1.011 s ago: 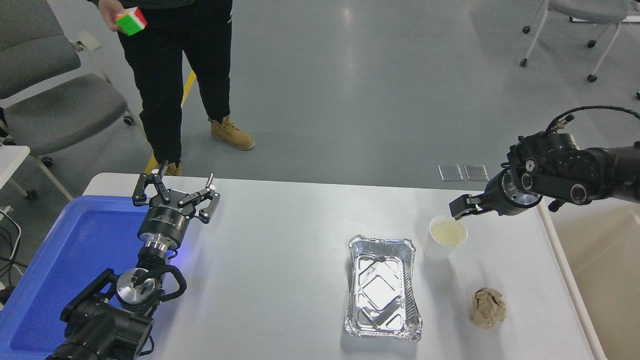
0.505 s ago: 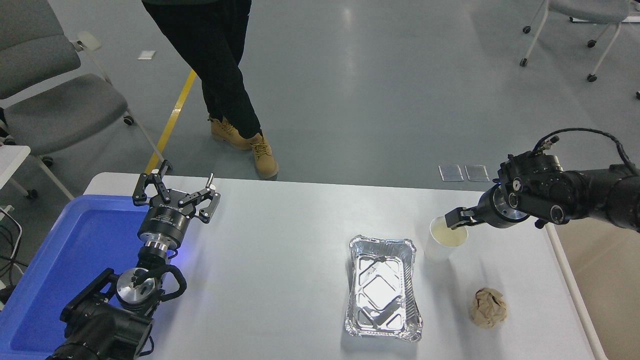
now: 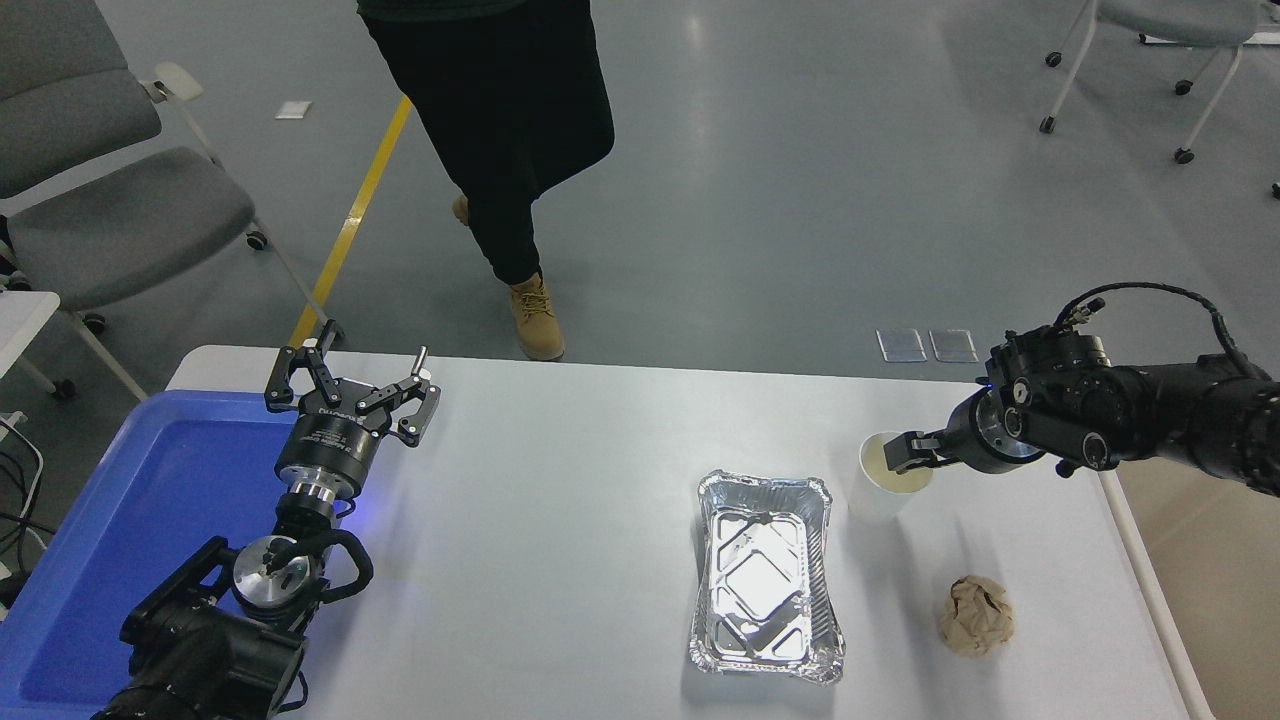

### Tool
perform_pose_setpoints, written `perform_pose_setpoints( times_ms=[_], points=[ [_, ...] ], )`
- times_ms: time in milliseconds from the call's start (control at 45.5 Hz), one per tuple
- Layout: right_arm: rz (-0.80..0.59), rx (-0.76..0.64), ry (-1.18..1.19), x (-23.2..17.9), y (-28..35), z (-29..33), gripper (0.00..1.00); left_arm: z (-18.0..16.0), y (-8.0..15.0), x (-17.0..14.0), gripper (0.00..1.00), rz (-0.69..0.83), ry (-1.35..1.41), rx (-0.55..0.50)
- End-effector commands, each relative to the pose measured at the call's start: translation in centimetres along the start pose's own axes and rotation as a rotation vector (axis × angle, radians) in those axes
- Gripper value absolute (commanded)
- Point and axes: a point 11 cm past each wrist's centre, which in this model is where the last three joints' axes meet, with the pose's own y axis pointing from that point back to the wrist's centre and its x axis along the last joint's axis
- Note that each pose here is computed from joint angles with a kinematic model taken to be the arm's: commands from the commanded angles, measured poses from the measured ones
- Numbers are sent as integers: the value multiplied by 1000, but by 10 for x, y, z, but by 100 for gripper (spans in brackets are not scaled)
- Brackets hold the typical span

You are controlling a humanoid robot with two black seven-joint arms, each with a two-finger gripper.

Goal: Pick up paper cup place in dustbin

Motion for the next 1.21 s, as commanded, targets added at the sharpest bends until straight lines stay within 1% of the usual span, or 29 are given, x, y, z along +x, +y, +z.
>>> perform_pose_setpoints(
  times_ms=[0, 440, 527, 747, 967, 1077, 1187],
  points=[
    [-6, 3, 2, -2, -1, -1, 0, 0, 0, 0, 99, 0, 0, 0],
    [-12, 5, -3, 0, 2, 0, 0, 0, 0, 0, 99, 0, 0, 0],
    [-8, 3, -14, 9, 12, 5, 0, 0, 0, 0, 99, 0, 0, 0],
    [-30, 29, -53, 47, 64, 16, 0, 0, 0, 0, 99, -1, 0, 0],
    [-19, 31, -49, 84, 126, 26, 0, 0, 0, 0, 99, 0, 0, 0],
    [47, 32, -49, 106, 160, 29, 0, 0, 0, 0, 99, 0, 0, 0],
    [78, 49, -26, 112, 189, 26, 0, 0, 0, 0, 99, 0, 0, 0]
  ],
)
